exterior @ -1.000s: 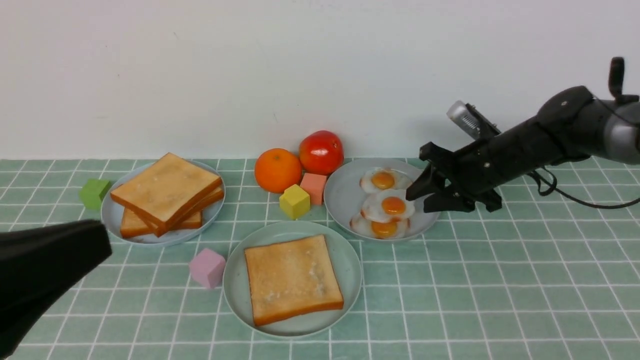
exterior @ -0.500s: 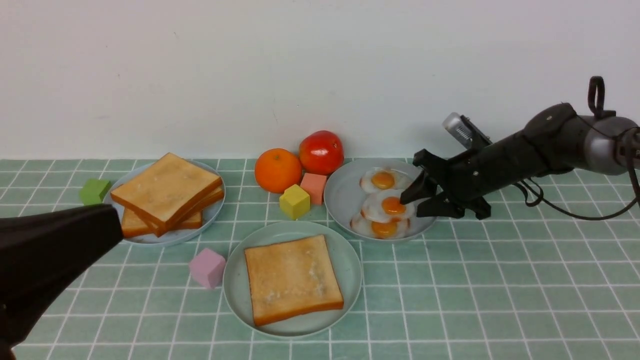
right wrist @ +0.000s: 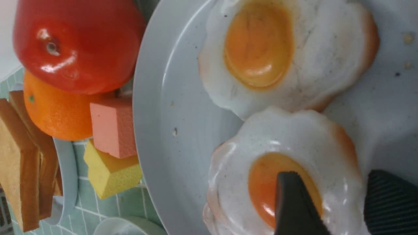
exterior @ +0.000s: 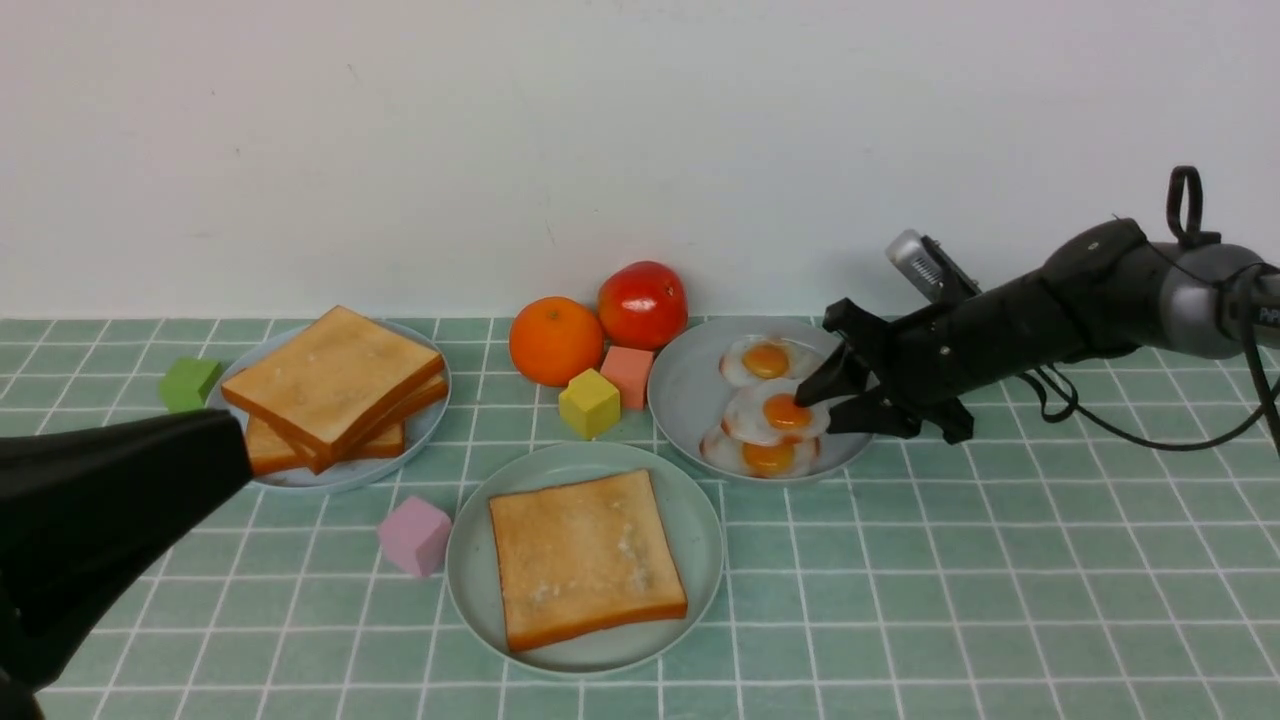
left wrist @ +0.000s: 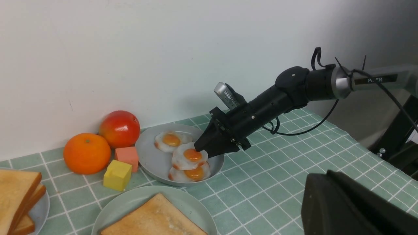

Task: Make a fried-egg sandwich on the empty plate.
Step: Use the right arm to grab a fried egg

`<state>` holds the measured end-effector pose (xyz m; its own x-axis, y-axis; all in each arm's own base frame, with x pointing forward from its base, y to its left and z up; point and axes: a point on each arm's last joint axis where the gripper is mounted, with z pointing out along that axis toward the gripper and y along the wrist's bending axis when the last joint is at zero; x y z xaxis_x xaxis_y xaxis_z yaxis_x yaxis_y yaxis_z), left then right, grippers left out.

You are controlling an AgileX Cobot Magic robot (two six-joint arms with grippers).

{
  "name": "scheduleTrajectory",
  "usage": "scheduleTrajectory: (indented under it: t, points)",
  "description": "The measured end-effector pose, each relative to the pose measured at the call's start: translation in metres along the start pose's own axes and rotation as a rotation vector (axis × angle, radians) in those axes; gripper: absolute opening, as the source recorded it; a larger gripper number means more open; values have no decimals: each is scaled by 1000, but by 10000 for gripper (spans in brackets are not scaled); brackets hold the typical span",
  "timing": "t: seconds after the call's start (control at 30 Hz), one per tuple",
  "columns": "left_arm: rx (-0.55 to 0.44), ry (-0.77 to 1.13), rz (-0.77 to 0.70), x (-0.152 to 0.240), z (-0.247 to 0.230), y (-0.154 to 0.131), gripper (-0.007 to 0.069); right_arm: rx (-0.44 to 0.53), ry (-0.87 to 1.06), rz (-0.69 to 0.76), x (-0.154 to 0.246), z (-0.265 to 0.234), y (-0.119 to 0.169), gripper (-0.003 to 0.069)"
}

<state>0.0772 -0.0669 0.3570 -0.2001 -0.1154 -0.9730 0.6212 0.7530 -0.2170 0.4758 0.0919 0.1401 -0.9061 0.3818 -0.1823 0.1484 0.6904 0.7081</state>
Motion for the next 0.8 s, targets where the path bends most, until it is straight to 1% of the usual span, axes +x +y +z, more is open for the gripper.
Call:
scheduleTrajectory:
  t: [0.3, 0.43, 0.47, 0.6, 0.63, 0.67, 0.73, 0.8]
  points:
    - [0, 0, -3, 0, 0, 0, -13, -31, -8, -1, 0, 5, -2, 329]
    - [0, 0, -4, 0, 0, 0, -13, -41, -4, 9, -1, 8, -3, 295]
    - [0, 0, -4, 0, 0, 0, -13, -42, -4, 9, -1, 8, -3, 281]
    - [0, 0, -4, 0, 0, 0, -13, -52, -5, 17, -2, 7, -3, 166]
    - [0, 0, -4, 0, 0, 0, -13, -58, -4, 16, -2, 5, -2, 110]
    - [0, 0, -4, 0, 0, 0, -13, -62, -4, 14, -3, 4, -1, 78]
    - [0, 0, -4, 0, 0, 0, -13, -72, -5, 3, -4, -1, 2, 55]
    - [0, 0, -4, 0, 0, 0, -13, -78, -7, -12, -5, -6, 5, 57]
